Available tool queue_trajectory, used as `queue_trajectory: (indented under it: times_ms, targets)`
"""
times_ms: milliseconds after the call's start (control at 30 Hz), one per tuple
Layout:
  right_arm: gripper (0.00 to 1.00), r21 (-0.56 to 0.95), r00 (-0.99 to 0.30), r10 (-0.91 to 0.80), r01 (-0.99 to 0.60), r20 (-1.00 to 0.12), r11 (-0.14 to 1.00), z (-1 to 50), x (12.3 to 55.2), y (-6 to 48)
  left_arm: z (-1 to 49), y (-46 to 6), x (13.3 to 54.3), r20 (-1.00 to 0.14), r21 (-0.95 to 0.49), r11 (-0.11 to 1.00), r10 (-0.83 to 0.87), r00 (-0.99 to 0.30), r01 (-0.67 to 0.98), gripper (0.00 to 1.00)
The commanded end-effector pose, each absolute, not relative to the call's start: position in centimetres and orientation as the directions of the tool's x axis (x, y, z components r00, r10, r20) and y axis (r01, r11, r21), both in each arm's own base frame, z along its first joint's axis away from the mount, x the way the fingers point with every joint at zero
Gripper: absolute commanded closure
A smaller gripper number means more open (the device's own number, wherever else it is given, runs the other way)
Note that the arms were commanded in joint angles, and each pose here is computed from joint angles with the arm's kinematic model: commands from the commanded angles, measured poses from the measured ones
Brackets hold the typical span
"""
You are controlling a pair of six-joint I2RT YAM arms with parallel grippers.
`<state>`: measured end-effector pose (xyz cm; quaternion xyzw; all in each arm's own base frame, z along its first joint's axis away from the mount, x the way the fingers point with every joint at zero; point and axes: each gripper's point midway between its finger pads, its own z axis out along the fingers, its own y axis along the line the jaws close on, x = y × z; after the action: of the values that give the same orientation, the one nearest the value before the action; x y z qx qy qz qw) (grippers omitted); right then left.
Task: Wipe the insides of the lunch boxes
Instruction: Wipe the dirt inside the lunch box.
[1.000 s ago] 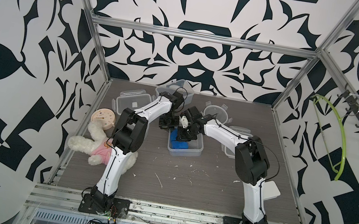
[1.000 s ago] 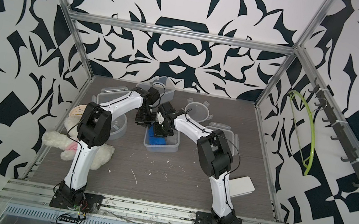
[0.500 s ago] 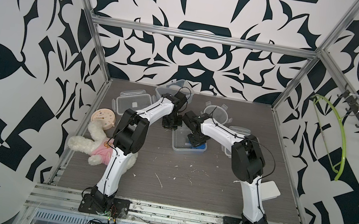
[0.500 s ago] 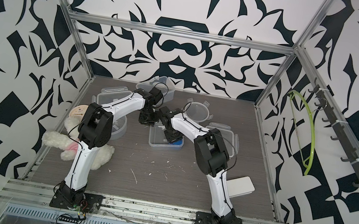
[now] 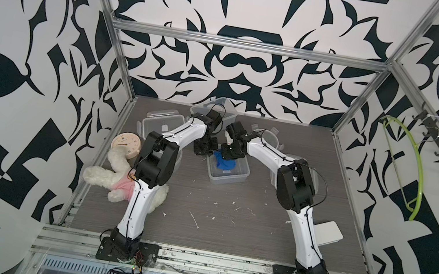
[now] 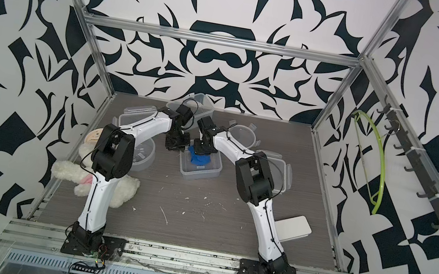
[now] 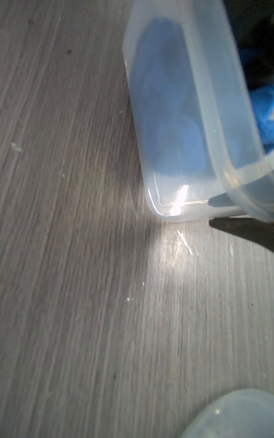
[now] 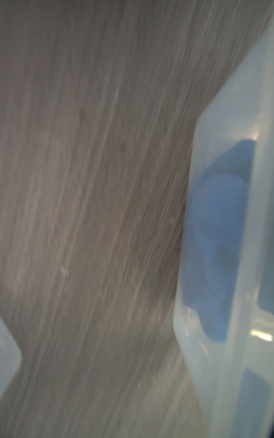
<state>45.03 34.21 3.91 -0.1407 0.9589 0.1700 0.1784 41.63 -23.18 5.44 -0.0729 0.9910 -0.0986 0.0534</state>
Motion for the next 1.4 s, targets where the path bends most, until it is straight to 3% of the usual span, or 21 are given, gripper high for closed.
queue_trajectory:
  times_ms: [0,200,267,433,633,800,900,1100,1167,1367]
  targets:
    - [1.0,0.544,-0.846,-0.111,-0.43,-0.522,0.721,9.9,45.2,39.7,7.6,-26.2,39.7,-0.069,-0.287,0.958,-0.035,-0.997,-0.014,1.0]
    - [1.0,0.647,-0.797,0.023,-0.472,-0.603,0.599,16.6,46.4,39.0,6.7,-26.9,39.5,-0.026,-0.304,0.952,-0.027,-0.999,-0.018,1.0]
    - [1.0,0.619,-0.776,0.072,-0.439,-0.627,0.651,16.9,47.9,37.8,6.5,-26.7,39.3,-0.02,-0.297,0.955,-0.03,-0.999,-0.022,1.0]
    - [1.0,0.439,-0.704,0.206,-0.166,-0.68,0.883,15.5,51.4,29.2,6.3,-25.7,38.6,-0.019,-0.267,0.963,-0.033,-0.999,-0.027,1.0]
    - [1.0,0.351,-0.591,0.298,0.026,-0.75,0.936,17.5,50.6,21.0,5.2,-25.2,37.8,0.015,-0.245,0.969,-0.029,-0.999,-0.032,1.0]
    - [1.0,0.147,-0.613,0.161,0.074,-0.773,0.986,18.0,49.1,18.3,5.0,-25.7,38.1,0.026,-0.256,0.966,-0.027,-0.999,-0.033,1.0]
    - [1.0,-0.002,-0.65,0.007,0.014,-0.759,1.0,17.7,48.1,18.9,5.4,-25.8,38.3,0.017,-0.258,0.966,-0.026,-1.0,-0.029,1.0]
    - [1.0,-0.224,-0.644,-0.387,-0.323,-0.66,0.92,13.1,44.7,28.0,5.9,-25.8,38.8,0.003,-0.257,0.966,-0.023,-1.0,-0.023,1.0]
    - [1.0,-0.194,-0.675,-0.41,-0.375,-0.614,0.907,10.6,43.8,29.9,6.1,-25.9,38.8,-0.001,-0.257,0.966,-0.022,-1.0,-0.022,1.0]
    - [1.0,0.084,-0.769,-0.32,-0.434,-0.553,0.897,6.9,40.7,33.6,6.7,-25.9,39.2,-0.021,-0.261,0.965,-0.024,-0.999,-0.018,1.0]
